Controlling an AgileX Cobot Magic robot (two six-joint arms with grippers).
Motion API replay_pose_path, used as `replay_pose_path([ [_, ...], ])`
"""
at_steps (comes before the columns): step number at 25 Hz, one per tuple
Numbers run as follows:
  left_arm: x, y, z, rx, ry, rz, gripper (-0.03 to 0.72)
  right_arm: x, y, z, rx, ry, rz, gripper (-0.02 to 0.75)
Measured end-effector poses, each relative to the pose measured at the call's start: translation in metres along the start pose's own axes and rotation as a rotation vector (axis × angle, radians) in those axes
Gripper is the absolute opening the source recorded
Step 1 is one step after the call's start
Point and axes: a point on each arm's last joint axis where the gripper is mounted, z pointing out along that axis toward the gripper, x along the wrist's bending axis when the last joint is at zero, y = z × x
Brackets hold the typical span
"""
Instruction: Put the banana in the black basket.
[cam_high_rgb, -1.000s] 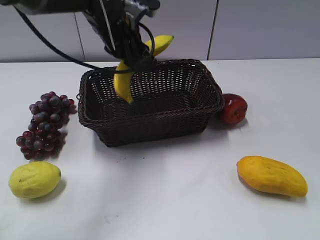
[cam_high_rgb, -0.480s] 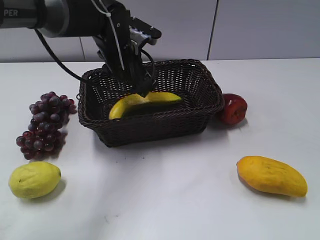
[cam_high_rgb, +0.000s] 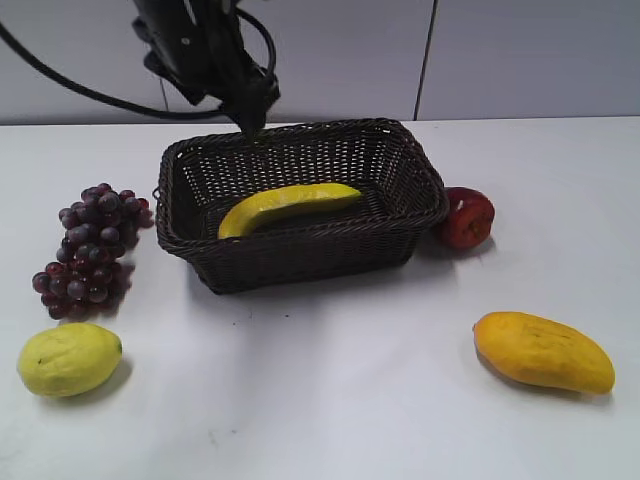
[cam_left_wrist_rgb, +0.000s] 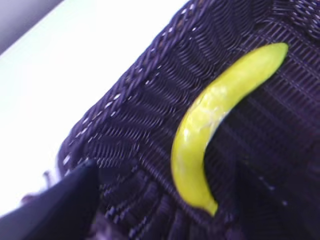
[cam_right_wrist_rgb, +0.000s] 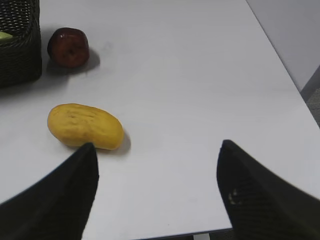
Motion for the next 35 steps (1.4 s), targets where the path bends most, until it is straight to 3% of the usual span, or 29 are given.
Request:
replay_pose_path([
  [6, 0.046, -0.027, -0.056, 0.069, 0.039, -0.116, 0.622, 0.000, 0.000, 0.000, 0.000, 0.000, 0.000, 0.590],
  [13, 0.124, -0.075, -0.093, 0.032, 0.064, -0.417, 0.619, 0.000, 0.000, 0.000, 0.000, 0.000, 0.000, 0.590],
  [18, 0.139, -0.121, -0.119, 0.046, 0.090, -0.534, 0.609, 0.000, 0.000, 0.000, 0.000, 0.000, 0.000, 0.590],
  [22, 0.122, -0.159, -0.132, 0.088, 0.087, -0.570, 0.592, 0.000, 0.000, 0.000, 0.000, 0.000, 0.000, 0.590],
  [28, 0.069, -0.218, -0.146, 0.129, 0.043, -0.586, 0.588, 0.000, 0.000, 0.000, 0.000, 0.000, 0.000, 0.590],
  [35, 0.015, -0.276, -0.167, -0.030, 0.089, -0.587, 0.582, 0.000, 0.000, 0.000, 0.000, 0.000, 0.000, 0.590],
])
